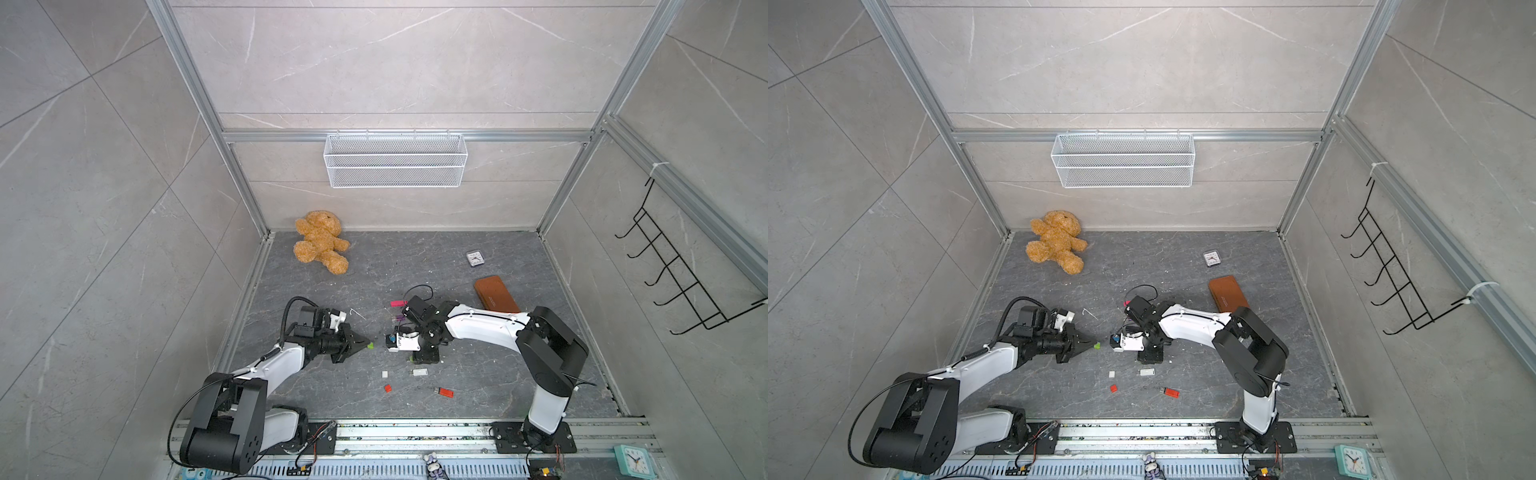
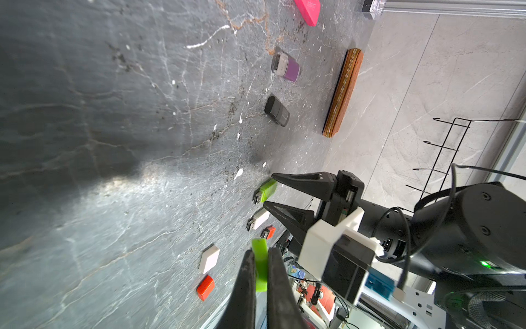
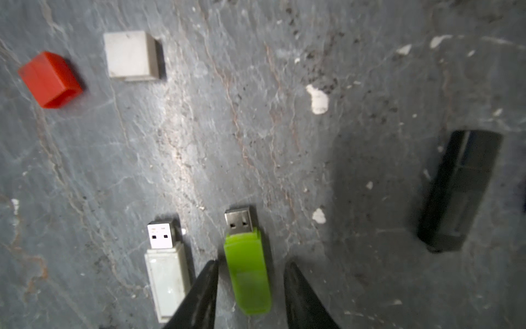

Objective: Close the usb drive cover
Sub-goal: Pick up the USB drive from the center of the board.

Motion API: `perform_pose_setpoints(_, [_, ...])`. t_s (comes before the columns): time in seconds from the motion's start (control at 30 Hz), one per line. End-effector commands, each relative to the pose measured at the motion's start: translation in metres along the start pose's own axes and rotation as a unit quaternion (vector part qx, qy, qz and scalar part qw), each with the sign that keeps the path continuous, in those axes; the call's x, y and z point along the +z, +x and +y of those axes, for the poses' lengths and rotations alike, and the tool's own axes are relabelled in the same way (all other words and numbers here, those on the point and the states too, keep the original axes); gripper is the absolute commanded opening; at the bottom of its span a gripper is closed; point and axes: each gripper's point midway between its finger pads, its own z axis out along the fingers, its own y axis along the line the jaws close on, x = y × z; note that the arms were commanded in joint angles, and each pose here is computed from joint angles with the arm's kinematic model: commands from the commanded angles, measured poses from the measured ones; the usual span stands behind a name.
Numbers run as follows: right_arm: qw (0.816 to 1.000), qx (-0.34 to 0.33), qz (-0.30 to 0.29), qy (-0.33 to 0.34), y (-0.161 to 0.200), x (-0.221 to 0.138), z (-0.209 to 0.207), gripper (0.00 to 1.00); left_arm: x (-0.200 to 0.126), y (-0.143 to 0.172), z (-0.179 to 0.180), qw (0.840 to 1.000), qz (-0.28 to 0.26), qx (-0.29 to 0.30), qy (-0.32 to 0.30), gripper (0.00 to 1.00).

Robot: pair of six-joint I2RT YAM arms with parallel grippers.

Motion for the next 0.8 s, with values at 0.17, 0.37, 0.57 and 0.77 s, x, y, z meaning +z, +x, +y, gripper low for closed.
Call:
perform_pose_setpoints(0.17, [0.999,-0.008,0.032,0.013,0.015,0.014,-0.001,0.37,0.0,-0.006,-0.01,1.0,-0.005,0.024,0.004,0.04])
perform_pose_setpoints(0.37, [1.0,-0.003,0.021,0.017,0.01,0.009,-0.002,0.25,-0.001,-0.006,-0.011,1.0,-0.005,0.025,0.005,0.04])
perform_pose_setpoints(0.57, [0.999,0.012,-0.03,0.026,-0.013,-0.009,-0.006,0.17,0.0,-0.004,-0.017,0.999,-0.001,0.035,0.01,0.04])
perform_pose_setpoints(0.77, [0.991,0.028,-0.126,0.022,-0.054,-0.039,-0.007,0.17,0.003,0.0,-0.033,0.997,0.008,0.063,0.032,0.04])
